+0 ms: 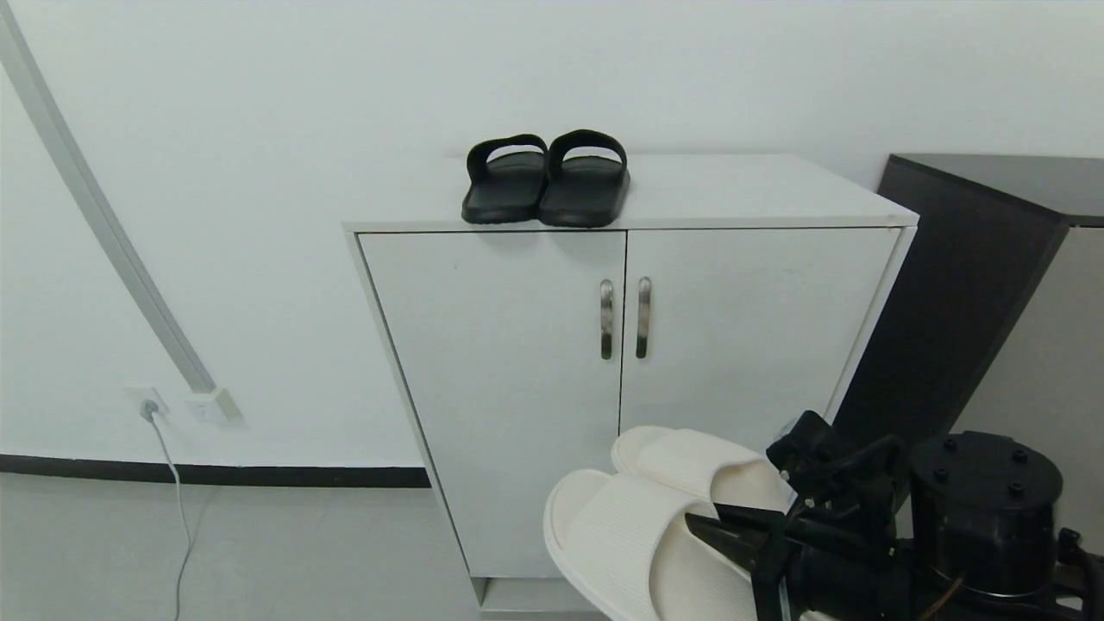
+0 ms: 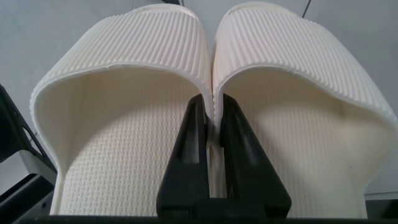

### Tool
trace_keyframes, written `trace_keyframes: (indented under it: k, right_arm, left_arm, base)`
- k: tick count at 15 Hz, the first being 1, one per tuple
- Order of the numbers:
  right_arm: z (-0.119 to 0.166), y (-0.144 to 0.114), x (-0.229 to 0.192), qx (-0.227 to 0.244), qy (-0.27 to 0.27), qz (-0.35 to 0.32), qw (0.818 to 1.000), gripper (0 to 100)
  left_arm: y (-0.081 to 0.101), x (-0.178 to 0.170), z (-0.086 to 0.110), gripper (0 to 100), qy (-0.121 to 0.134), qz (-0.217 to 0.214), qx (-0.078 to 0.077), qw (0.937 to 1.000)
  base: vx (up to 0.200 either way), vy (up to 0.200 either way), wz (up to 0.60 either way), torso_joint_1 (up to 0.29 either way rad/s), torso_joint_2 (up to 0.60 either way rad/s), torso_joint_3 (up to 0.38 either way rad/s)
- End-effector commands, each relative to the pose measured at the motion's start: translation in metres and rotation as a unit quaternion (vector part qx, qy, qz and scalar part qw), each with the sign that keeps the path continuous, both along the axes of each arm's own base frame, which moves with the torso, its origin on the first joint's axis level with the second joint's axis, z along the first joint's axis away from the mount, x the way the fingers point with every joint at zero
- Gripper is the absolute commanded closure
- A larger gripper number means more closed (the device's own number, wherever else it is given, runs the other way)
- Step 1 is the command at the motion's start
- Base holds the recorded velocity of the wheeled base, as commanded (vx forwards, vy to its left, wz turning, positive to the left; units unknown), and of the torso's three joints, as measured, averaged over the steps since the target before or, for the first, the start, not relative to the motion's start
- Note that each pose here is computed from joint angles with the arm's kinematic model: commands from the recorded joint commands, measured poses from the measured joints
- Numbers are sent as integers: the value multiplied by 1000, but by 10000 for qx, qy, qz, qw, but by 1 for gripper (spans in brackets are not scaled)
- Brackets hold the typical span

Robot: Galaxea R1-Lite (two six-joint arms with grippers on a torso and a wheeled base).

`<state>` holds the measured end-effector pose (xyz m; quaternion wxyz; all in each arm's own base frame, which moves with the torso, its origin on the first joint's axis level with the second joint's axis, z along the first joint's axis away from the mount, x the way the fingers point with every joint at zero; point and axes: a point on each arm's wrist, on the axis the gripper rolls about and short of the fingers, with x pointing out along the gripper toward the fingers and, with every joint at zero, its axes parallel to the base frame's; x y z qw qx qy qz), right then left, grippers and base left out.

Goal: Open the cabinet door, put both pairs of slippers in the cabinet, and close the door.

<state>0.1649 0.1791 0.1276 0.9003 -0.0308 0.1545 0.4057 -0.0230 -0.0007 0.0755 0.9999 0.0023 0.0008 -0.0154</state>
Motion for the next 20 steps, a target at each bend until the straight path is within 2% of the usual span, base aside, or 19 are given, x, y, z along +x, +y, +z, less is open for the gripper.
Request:
trace_keyframes:
  k: [1, 5, 6, 7, 8, 9, 10, 12, 14, 16, 20]
  right_arm:
    - [-3, 1, -1, -45, 42, 35, 10000, 100]
    - [-5, 0, -2, -73, 68, 35, 9999, 100]
    - [-5, 0, -3, -77, 75, 42, 9999, 100]
    - [-5, 0, -3, -72, 81, 40, 9999, 100]
    - [-6, -1, -3, -88, 86, 50, 9999, 100]
    - [-6, -1, -3, -94, 91, 50, 9999, 100]
    - [-6, -1, -3, -94, 91, 50, 9999, 100]
    - [-7, 0, -4, -111, 106, 73, 9999, 100]
    - [-8, 0, -4, -115, 113, 88, 9998, 100]
    - [-6, 1, -5, -83, 80, 104, 9999, 100]
    - [-5, 3, -5, -21, 23, 127, 9999, 100]
  left_arm:
    - [0, 1, 0, 0, 45, 24, 0, 10000]
    - [0, 4, 1, 0, 268, 109, -29, 9996]
    - [0, 2, 19, 0, 40, 109, -100, 9999]
    - [0, -1, 41, 0, -171, 103, -331, 9993]
    - [0, 1, 68, 0, -263, 63, -569, 9980]
    - [0, 9, 77, 0, -55, 29, -522, 9986]
    - [0, 13, 81, 0, 22, 10, -514, 9987]
    - [-2, 36, 93, 0, 429, -429, -528, 9968]
    - [-4, 54, 107, 0, 416, -928, -543, 9933]
    - [-7, 71, 111, 0, 538, -1287, -547, 9887]
    - [-16, 116, 127, 0, 478, -1798, -544, 9810]
  base:
    - [0, 0, 0, -95, 461, 359]
    - [0, 0, 0, -69, 455, 370]
    - [0, 0, 0, -32, 442, 388]
    - [0, 0, 0, -32, 442, 422]
    - [0, 0, 0, -2, 325, 315]
    - [0, 0, 0, 0, 0, 0]
    - [0, 0, 0, -17, 159, 168]
    - [0, 0, 0, 0, 95, 98]
    - [0, 0, 0, -1, 18, 28]
    - [0, 0, 0, 0, 0, 0]
    - [0, 0, 0, 0, 0, 0]
